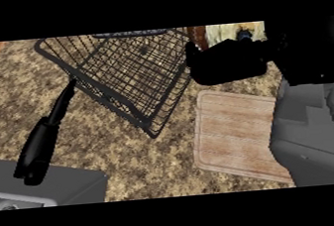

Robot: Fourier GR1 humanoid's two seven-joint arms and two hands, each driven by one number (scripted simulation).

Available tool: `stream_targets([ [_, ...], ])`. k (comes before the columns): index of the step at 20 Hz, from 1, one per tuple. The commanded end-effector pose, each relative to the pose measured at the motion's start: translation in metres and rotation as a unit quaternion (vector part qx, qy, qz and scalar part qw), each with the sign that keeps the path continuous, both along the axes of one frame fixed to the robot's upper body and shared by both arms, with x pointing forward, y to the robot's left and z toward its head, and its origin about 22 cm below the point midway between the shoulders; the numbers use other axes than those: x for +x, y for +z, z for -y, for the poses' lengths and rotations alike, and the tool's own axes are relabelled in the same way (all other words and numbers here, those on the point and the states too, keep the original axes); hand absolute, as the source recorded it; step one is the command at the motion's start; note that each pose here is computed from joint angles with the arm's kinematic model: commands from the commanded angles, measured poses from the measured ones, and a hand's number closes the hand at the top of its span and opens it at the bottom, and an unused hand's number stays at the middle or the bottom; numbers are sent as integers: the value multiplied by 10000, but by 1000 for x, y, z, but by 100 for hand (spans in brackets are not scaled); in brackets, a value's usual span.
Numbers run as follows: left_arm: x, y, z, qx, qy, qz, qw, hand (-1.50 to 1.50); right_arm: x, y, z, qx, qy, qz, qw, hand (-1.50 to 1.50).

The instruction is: Pick the cupcake from the cutting board and place it in the tiered basket

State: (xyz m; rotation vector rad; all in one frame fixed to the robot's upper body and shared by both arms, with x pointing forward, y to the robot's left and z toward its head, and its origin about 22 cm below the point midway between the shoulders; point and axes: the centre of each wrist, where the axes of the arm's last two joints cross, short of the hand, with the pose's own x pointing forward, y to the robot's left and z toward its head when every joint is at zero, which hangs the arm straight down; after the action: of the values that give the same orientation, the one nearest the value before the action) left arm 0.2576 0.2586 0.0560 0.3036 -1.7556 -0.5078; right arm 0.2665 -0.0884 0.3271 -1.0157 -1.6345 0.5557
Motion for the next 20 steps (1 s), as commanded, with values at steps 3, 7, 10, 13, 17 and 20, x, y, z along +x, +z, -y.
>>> stream_targets([
  [3,3,1,4,-105,-94,33,9999,0,44,22,-47,365,-558,-799,9946,150],
  [7,-3,-4,18,-104,-172,-91,9998,0,69,12,-69,333,-520,-1043,9926,150],
  [10,10,9,4,-26,-216,28,9998,0,90,9,-76,538,-433,-1131,9912,150],
  [13,8,-1,6,-4,-245,4,9997,0,113,-6,-81,627,-530,-1157,9899,150],
  [17,8,2,7,-10,-279,114,9995,0,132,-30,-73,1426,-628,-976,9829,150],
  [20,15,11,17,-44,-387,82,9992,0,143,-55,-78,1669,-330,-1037,9799,-150],
])
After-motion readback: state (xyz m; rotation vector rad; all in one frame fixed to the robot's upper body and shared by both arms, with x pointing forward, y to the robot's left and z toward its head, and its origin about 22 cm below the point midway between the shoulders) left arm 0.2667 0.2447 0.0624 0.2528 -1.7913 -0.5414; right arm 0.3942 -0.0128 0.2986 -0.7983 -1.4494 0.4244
